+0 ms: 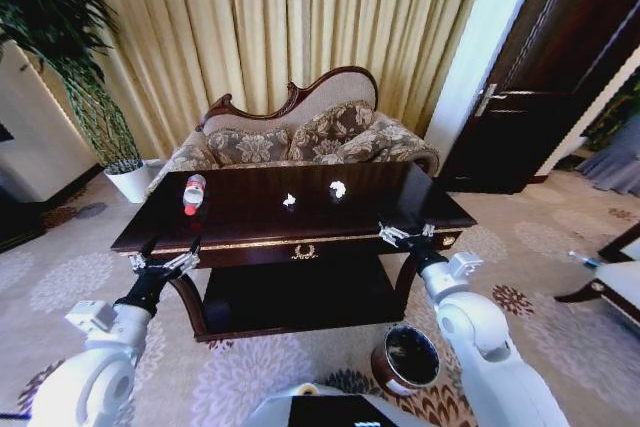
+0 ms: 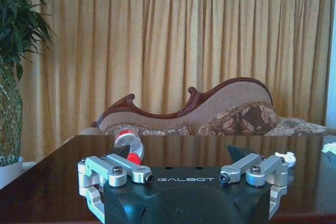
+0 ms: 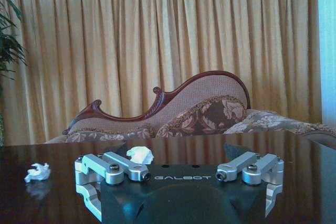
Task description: Move to the front of the table and place the trash on the table into the trash bin.
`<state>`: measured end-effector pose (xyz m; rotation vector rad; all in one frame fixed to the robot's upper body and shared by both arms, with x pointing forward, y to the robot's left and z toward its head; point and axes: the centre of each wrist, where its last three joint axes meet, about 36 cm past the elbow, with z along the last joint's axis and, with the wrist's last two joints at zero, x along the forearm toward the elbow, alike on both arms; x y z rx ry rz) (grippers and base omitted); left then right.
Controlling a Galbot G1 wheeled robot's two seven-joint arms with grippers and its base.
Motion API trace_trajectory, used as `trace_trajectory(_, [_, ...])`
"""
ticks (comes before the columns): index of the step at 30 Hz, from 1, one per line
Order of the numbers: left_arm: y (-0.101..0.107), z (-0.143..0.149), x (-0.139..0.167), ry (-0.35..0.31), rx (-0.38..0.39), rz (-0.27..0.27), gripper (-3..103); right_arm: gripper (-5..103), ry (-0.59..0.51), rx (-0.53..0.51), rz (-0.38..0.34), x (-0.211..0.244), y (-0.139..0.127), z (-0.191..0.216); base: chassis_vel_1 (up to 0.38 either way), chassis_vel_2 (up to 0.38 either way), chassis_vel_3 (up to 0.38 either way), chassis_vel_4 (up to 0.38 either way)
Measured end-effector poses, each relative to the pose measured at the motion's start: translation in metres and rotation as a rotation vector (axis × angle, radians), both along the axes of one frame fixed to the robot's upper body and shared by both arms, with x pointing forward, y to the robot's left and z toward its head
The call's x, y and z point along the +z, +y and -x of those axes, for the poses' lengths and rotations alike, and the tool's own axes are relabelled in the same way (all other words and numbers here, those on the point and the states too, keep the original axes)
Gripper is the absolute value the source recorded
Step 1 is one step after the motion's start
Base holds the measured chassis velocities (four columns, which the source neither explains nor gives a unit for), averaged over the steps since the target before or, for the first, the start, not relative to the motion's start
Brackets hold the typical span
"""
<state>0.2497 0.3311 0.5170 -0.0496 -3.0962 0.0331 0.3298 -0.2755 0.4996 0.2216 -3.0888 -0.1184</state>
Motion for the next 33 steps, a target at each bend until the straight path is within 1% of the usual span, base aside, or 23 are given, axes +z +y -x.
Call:
trace_trajectory(9, [0.000,-0.001,-0.001,0.001,0.000,0.002,100,100,0.003,0.003,0.004,-0.001,-0.001,-0.002,-0.120,0.112,0.106,-0.123])
trace_trajectory(13, [0.000,-0.001,-0.002,0.002,-0.001,0.003,100,100,0.029,0.005,-0.004,-0.003,-0.003,-0.009,-0.004,0.013,0.001,-0.007])
trace_trajectory(14, [0.000,0.000,-0.002,0.002,0.000,0.002,100,100,0.053,-0.003,0.005,-0.003,-0.006,-0.014,0.000,0.000,0.000,0.000])
trace_trajectory(15, [0.000,0.000,-0.002,0.002,0.000,0.002,100,100,0.053,-0.003,0.005,-0.003,-0.006,-0.014,0.000,0.000,0.000,0.000])
trace_trajectory(18, [0.001,0.000,-0.001,0.000,0.006,-0.003,100,100,0.122,-0.050,0.040,0.000,-0.012,-0.034,0.000,0.000,0.000,0.000])
trace_trajectory(19, [0.001,0.000,-0.001,0.000,0.006,-0.003,100,100,0.122,-0.050,0.040,0.000,-0.012,-0.034,0.000,0.000,0.000,0.000])
trace_trajectory(22, [0.002,0.001,-0.001,0.001,0.012,-0.002,100,100,0.154,-0.078,0.062,0.014,-0.016,-0.068,0.000,0.000,0.000,0.000])
trace_trajectory(23, [0.002,0.001,-0.001,0.001,0.012,-0.002,100,100,0.154,-0.078,0.062,0.014,-0.016,-0.068,0.000,0.000,0.000,0.000])
trace_trajectory(24, [0.002,0.001,-0.002,0.002,0.014,-0.001,100,100,0.160,-0.079,0.062,0.018,-0.015,-0.076,0.000,0.000,0.000,0.000])
trace_trajectory(26, [0.002,0.002,-0.003,0.005,0.020,0.001,100,100,0.176,-0.073,0.060,0.028,-0.007,-0.094,0.000,0.000,0.000,0.000])
trace_trajectory(27, [0.002,0.002,-0.003,0.005,0.020,0.001,100,100,0.176,-0.073,0.060,0.028,-0.007,-0.094,0.000,0.000,0.000,0.000])
trace_trajectory(29, [0.001,0.005,-0.003,0.008,0.027,0.000,100,100,0.214,-0.048,0.045,0.035,0.009,-0.108,0.000,0.000,0.000,0.000])
trace_trajectory(30, [0.001,0.005,-0.003,0.008,0.027,0.000,100,100,0.214,-0.048,0.045,0.035,0.009,-0.108,0.000,0.000,0.000,0.000])
trace_trajectory(32, [0.002,0.006,-0.003,0.010,0.034,-0.003,100,100,0.237,-0.016,0.047,0.036,0.027,-0.121,0.000,0.000,0.000,0.000])
trace_trajectory(33, [0.002,0.006,-0.003,0.010,0.034,-0.003,100,100,0.237,-0.016,0.047,0.036,0.027,-0.121,0.000,0.000,0.000,0.000])
